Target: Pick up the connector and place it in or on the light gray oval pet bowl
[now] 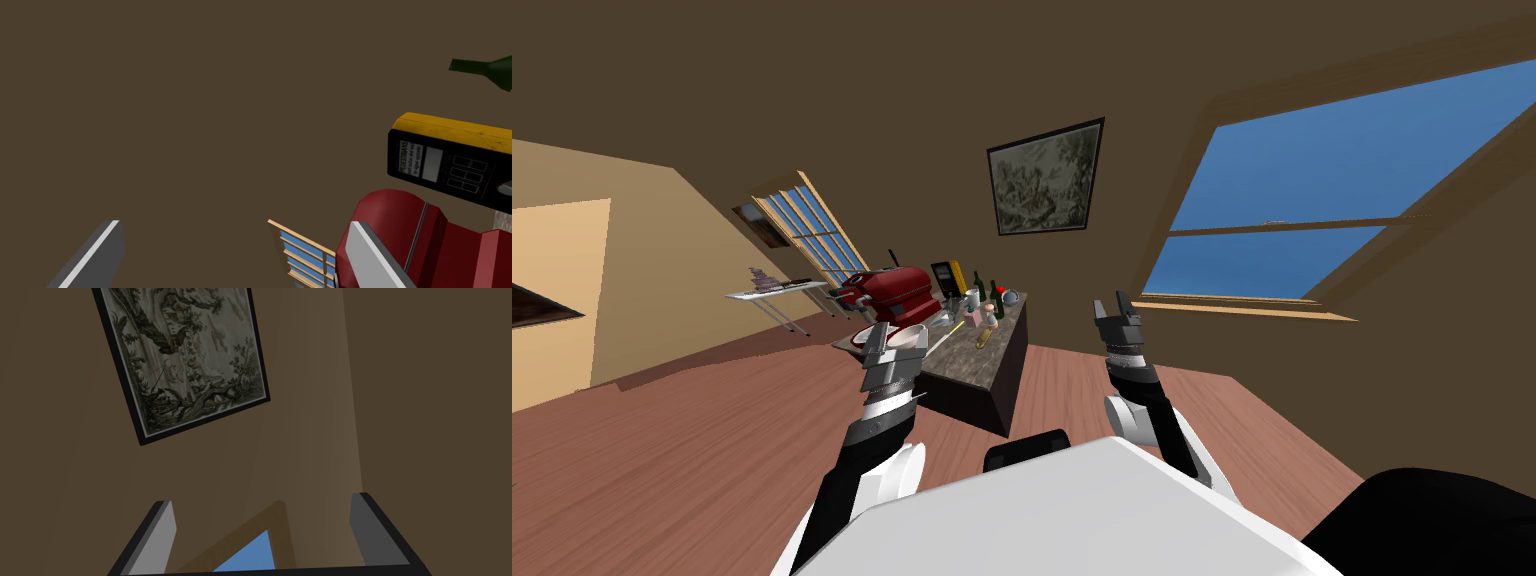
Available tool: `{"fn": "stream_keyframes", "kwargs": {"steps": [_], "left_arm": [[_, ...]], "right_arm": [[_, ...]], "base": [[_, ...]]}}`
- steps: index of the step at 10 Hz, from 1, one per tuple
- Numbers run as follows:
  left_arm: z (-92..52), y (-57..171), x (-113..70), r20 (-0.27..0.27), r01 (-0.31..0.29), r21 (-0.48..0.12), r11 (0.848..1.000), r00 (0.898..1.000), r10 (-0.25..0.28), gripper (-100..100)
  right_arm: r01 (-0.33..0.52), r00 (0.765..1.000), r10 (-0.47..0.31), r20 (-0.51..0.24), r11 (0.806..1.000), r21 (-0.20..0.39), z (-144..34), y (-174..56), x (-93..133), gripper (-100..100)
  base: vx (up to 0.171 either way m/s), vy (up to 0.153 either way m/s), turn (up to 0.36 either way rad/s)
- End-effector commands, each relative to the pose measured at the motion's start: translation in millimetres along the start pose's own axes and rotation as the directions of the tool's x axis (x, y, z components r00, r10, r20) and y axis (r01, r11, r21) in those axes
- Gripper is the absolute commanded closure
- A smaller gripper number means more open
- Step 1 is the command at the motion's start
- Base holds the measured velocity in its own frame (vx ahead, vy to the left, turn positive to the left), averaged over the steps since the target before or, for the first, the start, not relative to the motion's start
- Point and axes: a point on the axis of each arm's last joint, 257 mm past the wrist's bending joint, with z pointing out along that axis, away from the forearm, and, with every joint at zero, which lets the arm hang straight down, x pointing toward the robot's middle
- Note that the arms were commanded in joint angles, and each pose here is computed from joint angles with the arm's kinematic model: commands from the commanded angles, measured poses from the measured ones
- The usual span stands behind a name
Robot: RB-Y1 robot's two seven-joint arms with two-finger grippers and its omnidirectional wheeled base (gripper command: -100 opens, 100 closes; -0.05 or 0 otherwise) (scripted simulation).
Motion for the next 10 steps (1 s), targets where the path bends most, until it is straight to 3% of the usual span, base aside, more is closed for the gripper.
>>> {"fn": "stream_keyframes", "kwargs": {"steps": [1,10], "left_arm": [[2.5,6,-2.7,-0.024,-0.014,-0.028,0.999,1.000,0.013,-100],[16.8,34,-38.6,-0.010,-0.029,-0.175,0.984,1.000,0.027,-100]], "right_arm": [[0.000,1.000,0.000,0.000,1.000,0.000,0.0,0,0,0],[0.000,1.000,0.000,0.000,1.000,0.000,0.0,0,0,0]], "base": [[-0.002,-0.036,0.019],[0.002,-0.073,0.019]]}}
